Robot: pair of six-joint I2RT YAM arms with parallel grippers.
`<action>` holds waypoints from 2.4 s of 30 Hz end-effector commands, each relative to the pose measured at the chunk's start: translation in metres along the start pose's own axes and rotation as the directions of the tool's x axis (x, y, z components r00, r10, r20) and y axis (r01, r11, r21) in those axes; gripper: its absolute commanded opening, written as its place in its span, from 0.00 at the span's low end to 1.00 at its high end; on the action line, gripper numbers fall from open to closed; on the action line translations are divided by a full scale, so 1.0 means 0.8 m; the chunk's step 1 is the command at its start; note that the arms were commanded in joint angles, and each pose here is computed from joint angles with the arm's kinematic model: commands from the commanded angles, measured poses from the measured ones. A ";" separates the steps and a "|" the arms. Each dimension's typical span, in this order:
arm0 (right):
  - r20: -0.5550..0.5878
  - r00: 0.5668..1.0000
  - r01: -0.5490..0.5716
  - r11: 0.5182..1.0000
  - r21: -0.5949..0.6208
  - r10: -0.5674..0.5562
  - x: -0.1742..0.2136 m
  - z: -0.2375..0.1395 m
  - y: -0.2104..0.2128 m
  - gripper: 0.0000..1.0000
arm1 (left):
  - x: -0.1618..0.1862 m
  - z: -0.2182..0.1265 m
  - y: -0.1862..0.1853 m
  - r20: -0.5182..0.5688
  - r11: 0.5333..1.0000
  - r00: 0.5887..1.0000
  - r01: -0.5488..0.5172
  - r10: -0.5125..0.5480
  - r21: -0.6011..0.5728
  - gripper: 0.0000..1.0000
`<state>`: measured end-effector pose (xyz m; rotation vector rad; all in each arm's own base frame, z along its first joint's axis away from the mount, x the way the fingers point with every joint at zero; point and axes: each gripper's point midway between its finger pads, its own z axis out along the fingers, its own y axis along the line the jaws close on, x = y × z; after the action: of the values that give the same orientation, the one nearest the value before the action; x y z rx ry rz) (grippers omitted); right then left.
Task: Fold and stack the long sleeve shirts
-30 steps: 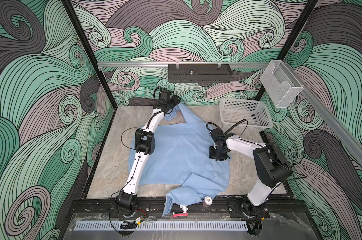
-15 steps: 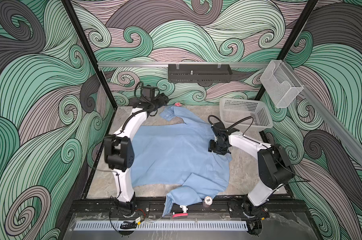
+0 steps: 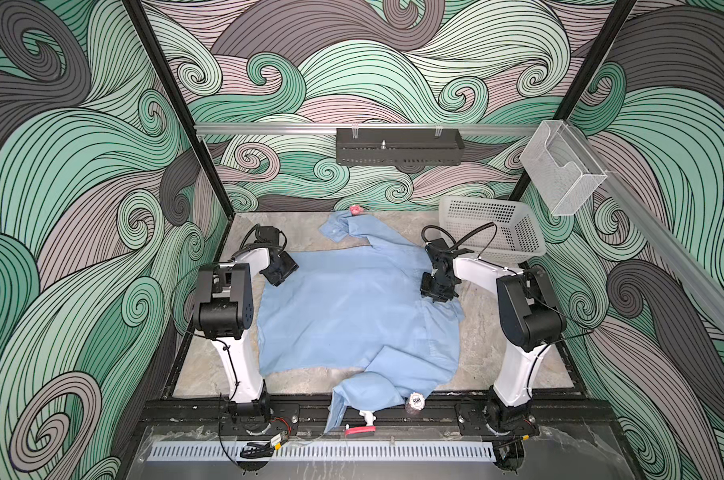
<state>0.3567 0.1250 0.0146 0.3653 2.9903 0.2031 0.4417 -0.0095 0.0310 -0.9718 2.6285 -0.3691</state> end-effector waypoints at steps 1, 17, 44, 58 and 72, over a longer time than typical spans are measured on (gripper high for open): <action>-0.024 1.000 0.005 1.000 0.009 -0.005 0.003 0.008 -0.004 0.41 | -0.032 -0.024 -0.033 0.055 0.998 0.998 -0.002 -0.001 0.057 0.57; -0.038 0.999 0.015 1.000 0.007 -0.015 -0.050 0.045 0.014 0.39 | -0.031 0.055 0.007 -0.134 0.985 0.991 -0.019 -0.005 -0.174 0.55; 0.259 0.965 0.063 0.994 -0.086 -0.039 -0.086 -0.144 0.061 0.68 | -0.104 -0.220 -0.093 0.245 0.984 0.966 -0.114 0.077 0.140 0.78; 0.204 0.971 -0.075 0.972 -0.221 0.121 0.105 -0.189 -0.013 0.73 | 0.123 -0.218 0.115 0.152 0.977 0.965 0.211 -0.215 0.043 0.79; 0.099 0.987 -0.104 0.966 -0.238 0.130 0.166 -0.156 -0.036 0.71 | 0.180 -0.142 0.207 0.160 0.842 0.854 0.517 -0.495 -0.154 0.77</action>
<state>0.2107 0.1113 0.1227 0.5049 2.7677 0.4920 0.1991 0.0194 0.0524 -1.6084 2.3940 -0.2319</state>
